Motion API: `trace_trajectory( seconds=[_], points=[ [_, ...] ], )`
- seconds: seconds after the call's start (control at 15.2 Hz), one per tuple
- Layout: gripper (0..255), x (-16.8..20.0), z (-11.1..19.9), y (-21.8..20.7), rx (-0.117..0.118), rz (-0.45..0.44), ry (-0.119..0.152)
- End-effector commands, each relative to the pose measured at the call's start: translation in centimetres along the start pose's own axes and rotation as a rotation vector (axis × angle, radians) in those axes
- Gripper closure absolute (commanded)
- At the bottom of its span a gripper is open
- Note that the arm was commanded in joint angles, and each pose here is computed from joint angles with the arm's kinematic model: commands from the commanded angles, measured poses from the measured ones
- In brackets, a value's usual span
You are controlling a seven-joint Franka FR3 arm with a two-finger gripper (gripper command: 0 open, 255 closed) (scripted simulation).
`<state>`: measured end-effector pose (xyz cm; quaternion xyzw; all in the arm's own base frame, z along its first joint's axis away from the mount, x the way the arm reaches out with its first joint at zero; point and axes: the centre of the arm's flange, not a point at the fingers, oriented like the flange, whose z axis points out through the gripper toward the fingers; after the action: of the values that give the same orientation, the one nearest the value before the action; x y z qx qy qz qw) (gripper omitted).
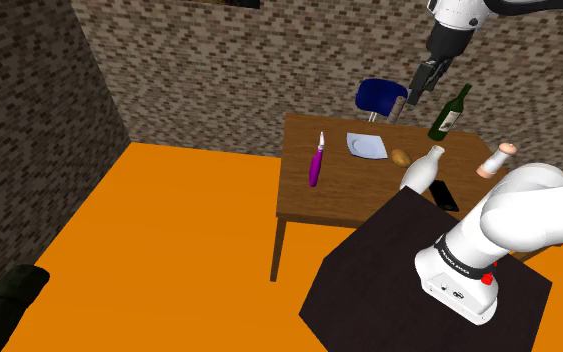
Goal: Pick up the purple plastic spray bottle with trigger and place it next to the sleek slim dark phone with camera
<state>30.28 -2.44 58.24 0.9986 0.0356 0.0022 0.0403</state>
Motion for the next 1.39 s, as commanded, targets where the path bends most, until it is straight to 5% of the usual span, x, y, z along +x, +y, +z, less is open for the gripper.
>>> trace_trajectory(
  seconds=[0.0, 1.32],
  points=[
    [0, 0.0, 0.0, 0.0, 0.000, 0.000, 0.000],
    [0, 19.7, 20.0, 3.8, 0.120, 0.230, -0.161]
  ],
)
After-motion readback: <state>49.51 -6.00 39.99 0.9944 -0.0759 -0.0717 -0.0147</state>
